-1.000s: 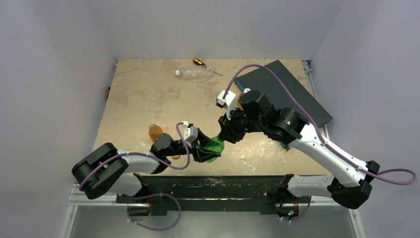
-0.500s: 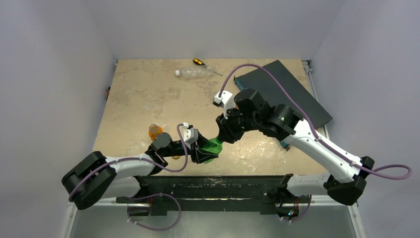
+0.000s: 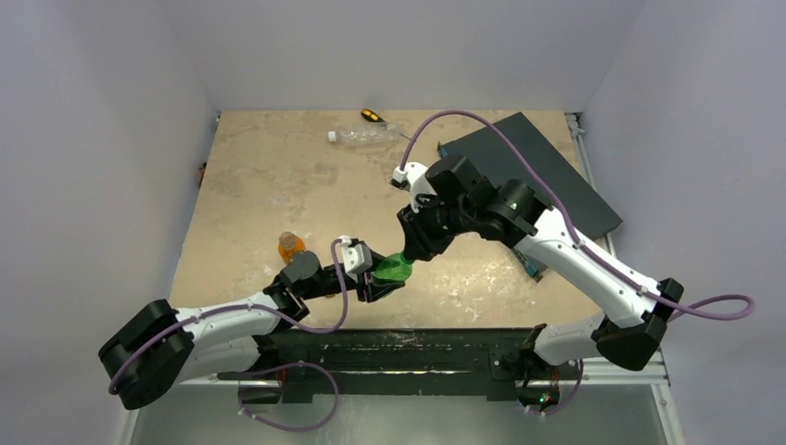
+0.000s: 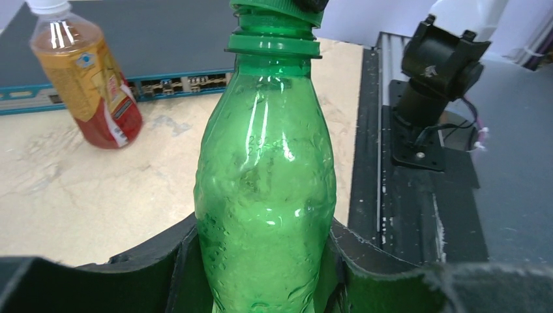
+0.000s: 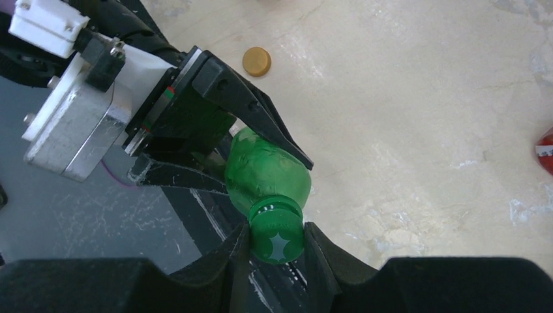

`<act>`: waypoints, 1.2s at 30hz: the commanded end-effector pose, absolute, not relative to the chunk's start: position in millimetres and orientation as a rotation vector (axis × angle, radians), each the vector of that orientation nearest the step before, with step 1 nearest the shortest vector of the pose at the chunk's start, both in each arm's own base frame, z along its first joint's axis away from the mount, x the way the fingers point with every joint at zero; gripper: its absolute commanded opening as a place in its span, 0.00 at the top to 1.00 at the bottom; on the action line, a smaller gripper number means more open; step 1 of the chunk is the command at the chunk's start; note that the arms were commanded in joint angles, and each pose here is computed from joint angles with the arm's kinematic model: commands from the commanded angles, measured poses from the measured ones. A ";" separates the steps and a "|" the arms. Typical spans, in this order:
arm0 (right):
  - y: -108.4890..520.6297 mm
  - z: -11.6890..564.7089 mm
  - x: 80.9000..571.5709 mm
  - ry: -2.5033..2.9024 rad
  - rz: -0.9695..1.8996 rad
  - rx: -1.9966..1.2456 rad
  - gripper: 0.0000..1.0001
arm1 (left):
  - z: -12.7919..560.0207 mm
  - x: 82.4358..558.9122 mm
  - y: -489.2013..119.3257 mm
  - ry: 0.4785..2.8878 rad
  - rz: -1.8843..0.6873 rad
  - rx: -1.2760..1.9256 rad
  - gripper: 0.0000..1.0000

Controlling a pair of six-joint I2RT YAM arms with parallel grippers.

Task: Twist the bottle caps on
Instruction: Screw the bottle cap onto the plastic bottle.

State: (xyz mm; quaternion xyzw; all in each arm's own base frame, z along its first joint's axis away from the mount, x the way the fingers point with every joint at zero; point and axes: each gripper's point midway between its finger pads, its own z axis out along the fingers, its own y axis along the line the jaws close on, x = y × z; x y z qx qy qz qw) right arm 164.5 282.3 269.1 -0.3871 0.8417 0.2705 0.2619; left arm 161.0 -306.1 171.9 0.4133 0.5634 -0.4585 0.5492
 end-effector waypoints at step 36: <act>317.3 289.1 121.3 2.267 0.914 -1.148 0.94 | 276.3 167.3 -302.6 1.045 -1.112 0.818 1.00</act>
